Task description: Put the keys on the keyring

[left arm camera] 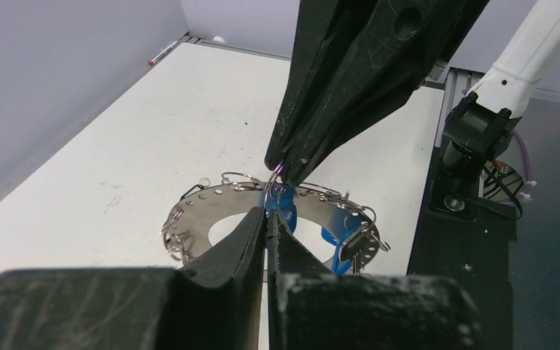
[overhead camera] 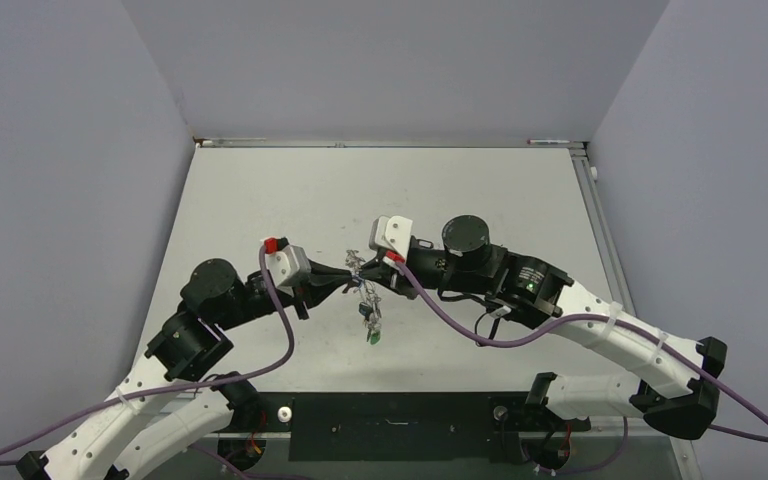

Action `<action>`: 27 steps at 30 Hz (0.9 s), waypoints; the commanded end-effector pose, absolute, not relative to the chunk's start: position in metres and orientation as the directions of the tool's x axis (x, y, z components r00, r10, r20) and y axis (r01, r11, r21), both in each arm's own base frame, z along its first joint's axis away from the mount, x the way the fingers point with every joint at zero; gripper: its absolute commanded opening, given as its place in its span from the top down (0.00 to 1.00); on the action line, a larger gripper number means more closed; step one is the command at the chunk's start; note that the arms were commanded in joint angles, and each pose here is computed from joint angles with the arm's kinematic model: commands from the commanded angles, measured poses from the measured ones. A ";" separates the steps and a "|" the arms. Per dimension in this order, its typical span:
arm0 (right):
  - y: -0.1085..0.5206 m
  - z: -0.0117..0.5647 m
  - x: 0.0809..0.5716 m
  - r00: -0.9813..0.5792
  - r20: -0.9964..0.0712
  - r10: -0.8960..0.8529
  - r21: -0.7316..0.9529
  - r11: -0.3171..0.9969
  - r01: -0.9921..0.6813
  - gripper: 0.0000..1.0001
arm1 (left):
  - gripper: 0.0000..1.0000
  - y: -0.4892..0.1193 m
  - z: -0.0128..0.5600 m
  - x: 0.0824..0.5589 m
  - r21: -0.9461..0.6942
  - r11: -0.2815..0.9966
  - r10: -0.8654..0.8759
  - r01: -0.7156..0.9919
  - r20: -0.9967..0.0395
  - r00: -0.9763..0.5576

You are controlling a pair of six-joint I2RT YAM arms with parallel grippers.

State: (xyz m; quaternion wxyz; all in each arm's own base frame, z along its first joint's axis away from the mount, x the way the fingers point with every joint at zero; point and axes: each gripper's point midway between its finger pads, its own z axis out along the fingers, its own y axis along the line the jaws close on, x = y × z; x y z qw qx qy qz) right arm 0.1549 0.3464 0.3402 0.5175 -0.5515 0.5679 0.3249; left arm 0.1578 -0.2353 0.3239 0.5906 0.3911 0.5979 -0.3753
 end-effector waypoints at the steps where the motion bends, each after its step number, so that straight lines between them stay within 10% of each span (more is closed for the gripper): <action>1: 0.339 0.400 0.160 0.217 -0.969 -0.114 -0.240 0.269 -0.933 0.95 | 1.00 -0.232 0.309 0.155 0.058 0.396 0.087 0.916 -0.996 0.026; 27: 0.332 0.406 0.175 0.184 -0.982 -0.036 -0.184 0.372 -0.910 0.95 | 1.00 -0.238 0.298 0.148 0.074 0.340 0.082 0.937 -0.995 0.049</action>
